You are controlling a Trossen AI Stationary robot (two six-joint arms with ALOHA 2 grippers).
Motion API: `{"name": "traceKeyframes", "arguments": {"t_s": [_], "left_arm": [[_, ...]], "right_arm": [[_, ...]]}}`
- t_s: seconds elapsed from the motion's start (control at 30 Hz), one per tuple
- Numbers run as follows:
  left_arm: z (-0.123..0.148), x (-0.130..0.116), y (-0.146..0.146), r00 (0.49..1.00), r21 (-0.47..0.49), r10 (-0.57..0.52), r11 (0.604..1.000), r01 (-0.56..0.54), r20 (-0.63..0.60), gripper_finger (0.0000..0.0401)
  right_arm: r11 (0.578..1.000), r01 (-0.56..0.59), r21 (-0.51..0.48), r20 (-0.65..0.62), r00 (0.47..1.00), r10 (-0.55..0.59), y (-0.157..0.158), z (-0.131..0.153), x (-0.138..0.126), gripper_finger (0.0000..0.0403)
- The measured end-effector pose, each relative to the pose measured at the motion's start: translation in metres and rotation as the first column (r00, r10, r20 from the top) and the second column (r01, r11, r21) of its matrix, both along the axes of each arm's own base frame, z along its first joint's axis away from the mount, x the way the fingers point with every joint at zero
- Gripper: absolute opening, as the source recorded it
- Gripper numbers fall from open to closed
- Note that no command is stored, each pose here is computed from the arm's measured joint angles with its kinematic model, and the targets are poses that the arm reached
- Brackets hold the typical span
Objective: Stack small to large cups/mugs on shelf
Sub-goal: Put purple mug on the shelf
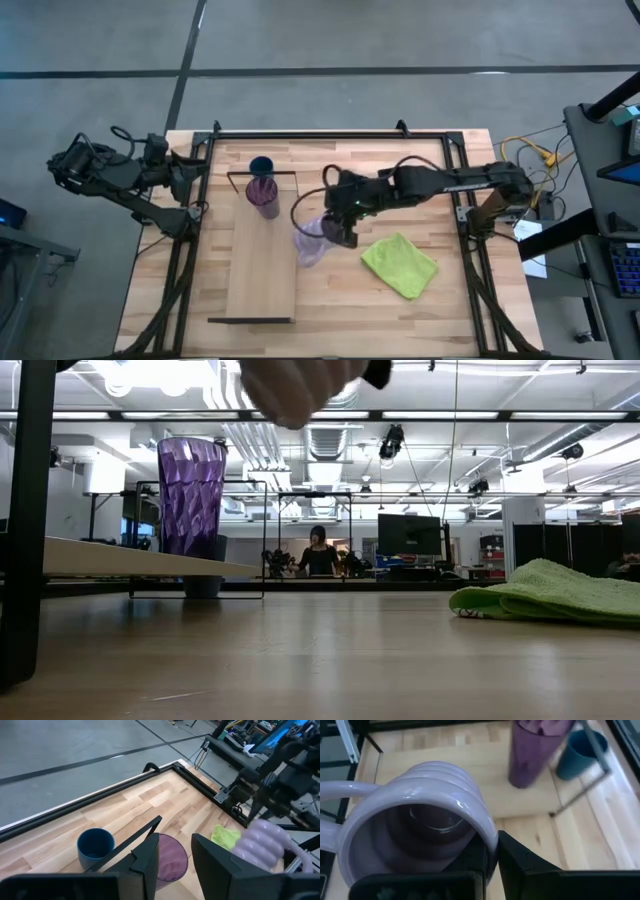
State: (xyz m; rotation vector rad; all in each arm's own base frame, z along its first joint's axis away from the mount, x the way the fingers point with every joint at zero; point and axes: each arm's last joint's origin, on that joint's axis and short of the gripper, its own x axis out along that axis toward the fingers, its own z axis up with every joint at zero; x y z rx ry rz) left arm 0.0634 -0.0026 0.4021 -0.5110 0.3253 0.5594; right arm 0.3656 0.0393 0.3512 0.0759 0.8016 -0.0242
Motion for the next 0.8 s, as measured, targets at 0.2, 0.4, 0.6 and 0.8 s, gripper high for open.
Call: {"name": "traceKeyframes", "arguments": {"t_s": [0.2,0.4,0.6,0.8], "left_arm": [[0.0,0.0,0.0,1.0,0.0,0.0,1.0,0.0,0.0,0.01],[0.0,0.0,0.0,1.0,-0.001,0.001,1.0,-0.001,0.003,0.01],[0.0,0.0,0.0,1.0,-0.002,0.0,1.0,0.0,0.003,0.01],[-0.002,0.002,-0.001,1.0,0.001,0.001,1.0,-0.001,-0.009,0.01]], "right_arm": [[0.998,-0.056,-0.018,-0.035,0.998,0.056,0.0,-0.015,0.034,0.0019],[0.994,-0.106,0.003,0.044,0.993,0.105,-0.006,-0.001,0.07,0.0019],[0.988,-0.15,-0.026,-0.06,0.987,0.148,-0.007,-0.011,0.097,0.0019],[0.987,-0.163,0.003,-0.025,0.986,0.163,-0.01,-0.029,0.119,0.0019]]}}
